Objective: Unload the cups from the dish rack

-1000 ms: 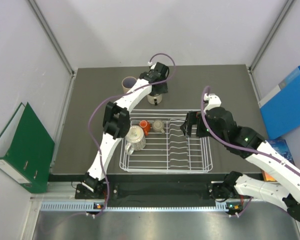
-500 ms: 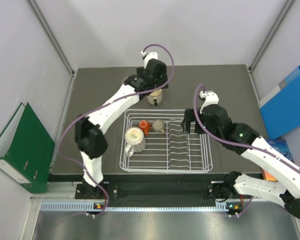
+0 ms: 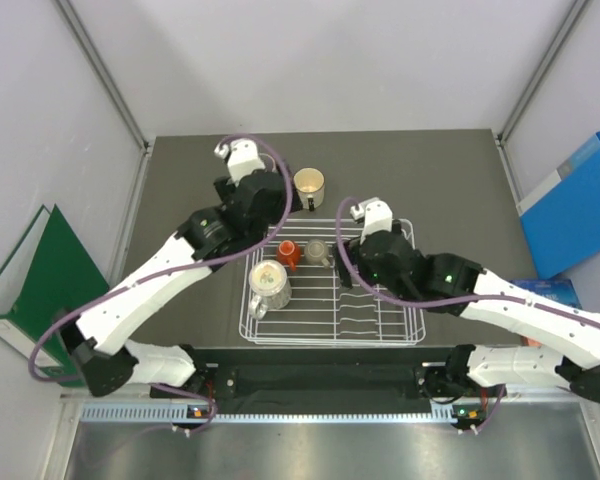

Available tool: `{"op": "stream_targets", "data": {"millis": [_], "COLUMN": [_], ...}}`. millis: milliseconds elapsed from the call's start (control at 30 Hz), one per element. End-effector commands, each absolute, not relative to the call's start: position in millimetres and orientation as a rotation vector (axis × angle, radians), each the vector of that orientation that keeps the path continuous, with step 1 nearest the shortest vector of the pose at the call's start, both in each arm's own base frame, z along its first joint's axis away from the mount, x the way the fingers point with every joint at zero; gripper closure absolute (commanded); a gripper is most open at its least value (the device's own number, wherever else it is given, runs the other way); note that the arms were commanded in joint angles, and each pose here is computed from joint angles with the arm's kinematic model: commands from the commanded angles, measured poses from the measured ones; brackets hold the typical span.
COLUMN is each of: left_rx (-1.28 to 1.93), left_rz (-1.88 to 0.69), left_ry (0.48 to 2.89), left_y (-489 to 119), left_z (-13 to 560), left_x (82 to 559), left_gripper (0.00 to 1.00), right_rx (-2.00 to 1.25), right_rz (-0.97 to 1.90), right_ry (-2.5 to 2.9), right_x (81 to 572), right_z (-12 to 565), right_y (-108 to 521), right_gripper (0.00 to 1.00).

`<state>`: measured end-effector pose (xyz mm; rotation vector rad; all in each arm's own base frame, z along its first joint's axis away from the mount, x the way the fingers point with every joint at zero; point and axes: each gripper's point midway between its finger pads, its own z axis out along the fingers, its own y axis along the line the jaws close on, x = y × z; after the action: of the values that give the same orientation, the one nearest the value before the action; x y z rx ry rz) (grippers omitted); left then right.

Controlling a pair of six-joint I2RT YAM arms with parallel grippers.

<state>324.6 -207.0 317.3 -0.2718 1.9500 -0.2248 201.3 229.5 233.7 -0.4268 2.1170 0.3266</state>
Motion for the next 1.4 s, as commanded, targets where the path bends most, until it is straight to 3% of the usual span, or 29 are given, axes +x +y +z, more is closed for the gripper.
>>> {"op": "stream_targets", "data": {"millis": [0,300,533,800,1033,1367], "left_rx": [-0.392,-0.325,-0.396,-0.586,-0.697,-0.722], "left_rz": [-0.187,-0.071,-0.206,-0.037,-0.097,-0.116], "left_ry": [1.956,2.183,2.134,2.033,1.951,1.933], "left_y": [-173,-157,-145,-83,-72,-69], "left_z": [300,259,267,279,284,285], "left_x": [287,226,196,185,187,186], "left_gripper": [0.01,0.01,0.01,0.01,0.01,0.01], "right_rx": [-0.369,-0.343,-0.499,-0.598,-0.544,-0.321], "right_rz": [0.316,0.488,0.575,0.654,0.695,0.601], "right_ry": [2.046,2.079,2.082,2.095,2.102,2.236], "right_x": [202,186,151,114,103,102], "right_z": [254,252,234,220,217,180], "right_y": [251,284,332,398,434,483], "right_gripper": [0.00,0.00,0.02,0.05,0.06,0.22]}}
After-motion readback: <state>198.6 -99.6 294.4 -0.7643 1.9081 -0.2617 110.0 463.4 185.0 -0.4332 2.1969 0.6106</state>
